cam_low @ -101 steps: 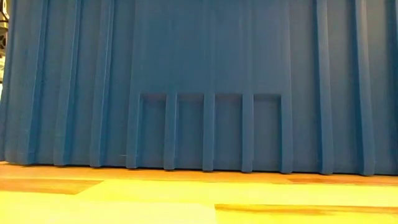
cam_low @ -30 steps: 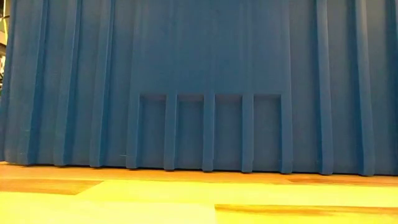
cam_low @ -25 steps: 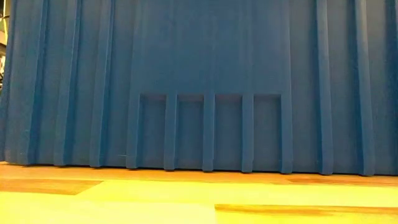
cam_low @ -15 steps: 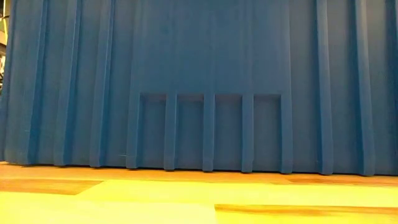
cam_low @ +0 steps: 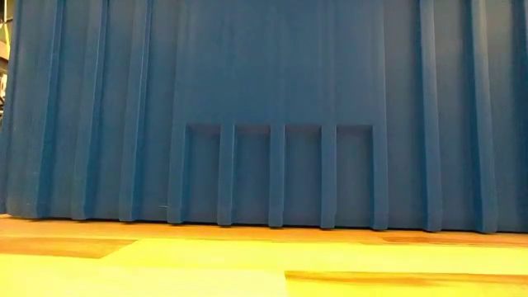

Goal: Pick and place slides into bin
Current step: Return to Home Position

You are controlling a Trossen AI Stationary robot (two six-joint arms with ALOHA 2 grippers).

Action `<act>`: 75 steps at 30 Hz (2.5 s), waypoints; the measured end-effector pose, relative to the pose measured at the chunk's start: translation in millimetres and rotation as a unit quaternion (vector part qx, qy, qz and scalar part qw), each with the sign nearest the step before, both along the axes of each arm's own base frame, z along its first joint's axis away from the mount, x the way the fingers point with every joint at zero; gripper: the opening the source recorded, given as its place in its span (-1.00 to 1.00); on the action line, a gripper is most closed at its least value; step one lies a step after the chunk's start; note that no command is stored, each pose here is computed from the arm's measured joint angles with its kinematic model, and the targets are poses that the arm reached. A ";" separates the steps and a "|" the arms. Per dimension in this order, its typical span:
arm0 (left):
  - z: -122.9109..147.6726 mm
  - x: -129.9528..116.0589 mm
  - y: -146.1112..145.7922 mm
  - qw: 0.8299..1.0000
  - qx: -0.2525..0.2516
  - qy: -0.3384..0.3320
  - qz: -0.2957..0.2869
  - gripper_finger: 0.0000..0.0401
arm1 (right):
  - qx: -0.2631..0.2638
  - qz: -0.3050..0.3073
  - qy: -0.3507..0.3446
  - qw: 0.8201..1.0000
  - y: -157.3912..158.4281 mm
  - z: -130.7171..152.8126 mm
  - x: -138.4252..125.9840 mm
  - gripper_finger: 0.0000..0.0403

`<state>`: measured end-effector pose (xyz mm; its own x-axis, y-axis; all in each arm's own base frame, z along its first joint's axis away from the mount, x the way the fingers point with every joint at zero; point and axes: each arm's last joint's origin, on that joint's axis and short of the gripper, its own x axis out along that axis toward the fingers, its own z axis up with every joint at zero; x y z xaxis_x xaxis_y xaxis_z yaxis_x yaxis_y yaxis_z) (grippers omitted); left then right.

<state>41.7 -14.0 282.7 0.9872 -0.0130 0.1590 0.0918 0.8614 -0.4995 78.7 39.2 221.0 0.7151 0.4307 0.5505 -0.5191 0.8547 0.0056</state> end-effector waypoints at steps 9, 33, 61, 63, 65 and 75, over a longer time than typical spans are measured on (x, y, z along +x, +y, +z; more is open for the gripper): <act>-25.7 10.7 -8.2 0.996 -0.068 0.043 0.039 -0.44 | 0.064 0.020 0.049 0.997 -0.7 -2.1 2.0 0.26; -55.1 15.1 -35.8 0.943 0.059 -0.268 -0.188 -0.44 | 0.098 0.031 0.177 0.979 1.8 -20.0 10.5 0.26; -64.7 20.1 -40.1 0.955 0.039 -0.202 -0.212 -0.44 | 0.100 0.033 0.269 0.957 3.7 -35.8 14.5 0.26; -64.7 20.1 -40.1 0.955 0.039 -0.202 -0.212 -0.44 | 0.098 0.032 0.271 0.957 3.7 -36.4 14.6 0.26; -64.8 20.2 -40.2 0.955 0.039 -0.202 -0.213 -0.44 | 0.097 0.031 0.273 0.956 3.7 -36.8 14.7 0.26; -69.0 21.9 -41.9 0.958 0.052 -0.181 -0.217 -0.44 | 0.096 0.031 0.275 0.956 3.8 -37.3 14.7 0.26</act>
